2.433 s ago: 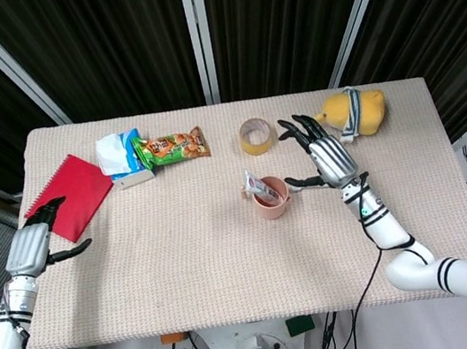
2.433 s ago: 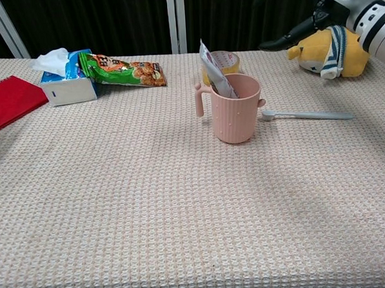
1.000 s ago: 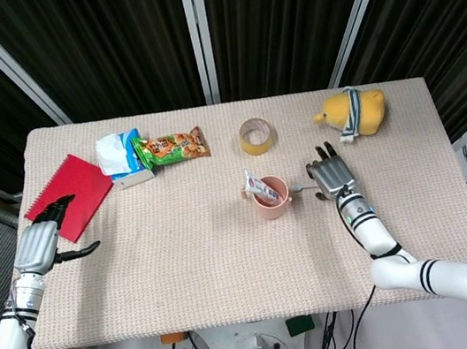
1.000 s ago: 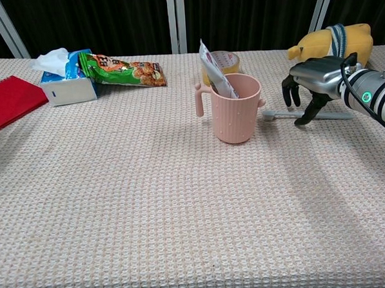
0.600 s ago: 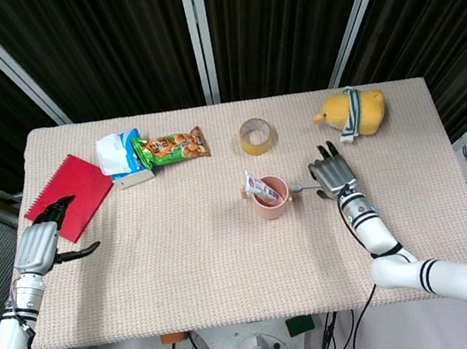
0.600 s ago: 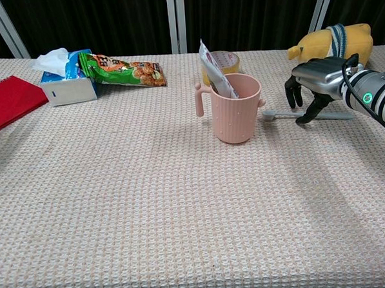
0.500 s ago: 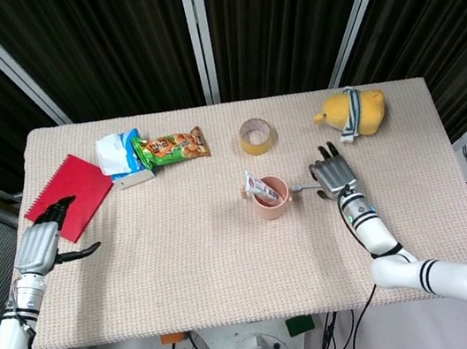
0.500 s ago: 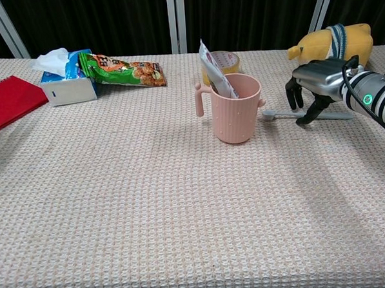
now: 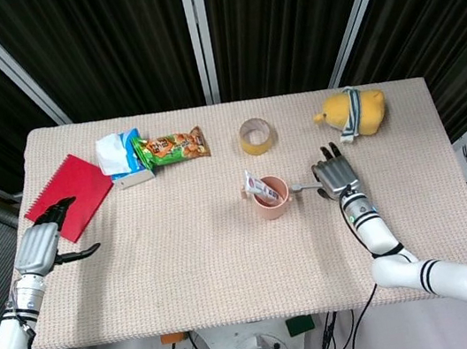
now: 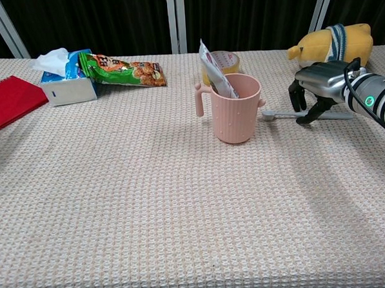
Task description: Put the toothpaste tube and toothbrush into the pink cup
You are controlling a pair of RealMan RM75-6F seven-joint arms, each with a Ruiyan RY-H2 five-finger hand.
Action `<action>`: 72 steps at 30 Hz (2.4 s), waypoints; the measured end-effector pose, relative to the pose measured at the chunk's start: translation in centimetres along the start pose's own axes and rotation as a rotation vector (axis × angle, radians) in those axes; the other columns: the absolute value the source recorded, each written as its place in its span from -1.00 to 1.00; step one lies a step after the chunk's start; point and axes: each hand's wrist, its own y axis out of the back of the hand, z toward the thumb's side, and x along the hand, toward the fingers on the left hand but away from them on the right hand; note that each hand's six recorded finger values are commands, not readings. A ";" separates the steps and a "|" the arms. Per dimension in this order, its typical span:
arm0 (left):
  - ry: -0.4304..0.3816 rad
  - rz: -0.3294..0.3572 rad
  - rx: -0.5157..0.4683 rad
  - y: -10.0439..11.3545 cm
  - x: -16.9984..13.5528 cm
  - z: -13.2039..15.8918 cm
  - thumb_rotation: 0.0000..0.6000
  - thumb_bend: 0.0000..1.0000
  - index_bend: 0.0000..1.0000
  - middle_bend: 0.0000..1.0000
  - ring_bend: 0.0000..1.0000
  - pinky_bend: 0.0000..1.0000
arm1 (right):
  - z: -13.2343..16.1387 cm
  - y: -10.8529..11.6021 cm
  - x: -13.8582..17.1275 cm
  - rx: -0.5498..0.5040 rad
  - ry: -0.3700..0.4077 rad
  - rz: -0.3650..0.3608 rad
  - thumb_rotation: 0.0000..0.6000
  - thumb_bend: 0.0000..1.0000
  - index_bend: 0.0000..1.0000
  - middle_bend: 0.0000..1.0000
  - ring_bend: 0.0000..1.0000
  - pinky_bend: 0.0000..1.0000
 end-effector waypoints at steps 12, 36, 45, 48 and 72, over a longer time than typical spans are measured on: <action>-0.001 -0.005 -0.001 -0.1 0.0 0.0 -0.05 -0.92 -0.83 -0.85 -0.81 -0.59 | -0.1 -0.2 0.0 0.012 -0.002 0.006 1.00 0.44 0.15 -0.08 -0.87 -1.00; -0.003 -0.018 0.000 -0.5 0.2 0.1 -0.04 -0.92 -0.83 -0.85 -0.81 -0.59 | -0.8 0.3 0.3 -0.008 -0.017 -0.033 1.00 0.49 0.30 -0.01 -0.83 -1.00; -0.001 -0.023 0.001 -0.6 0.2 0.1 -0.02 -0.92 -0.83 -0.85 -0.81 -0.59 | -1.1 0.7 0.4 -0.026 -0.019 -0.047 1.00 0.50 0.36 0.04 -0.80 -1.00; 0.001 -0.026 0.000 -0.6 0.2 0.1 -0.01 -0.92 -0.83 -0.85 -0.81 -0.59 | -1.1 0.8 0.4 -0.029 -0.018 -0.049 1.00 0.50 0.37 0.05 -0.79 -1.00; 0.001 -0.040 -0.002 -1.1 0.2 0.1 -0.02 -0.92 -0.83 -0.85 -0.81 -0.59 | -1.9 6.6 2.3 -0.098 -0.015 -0.169 1.00 0.50 0.43 0.09 -0.78 -1.00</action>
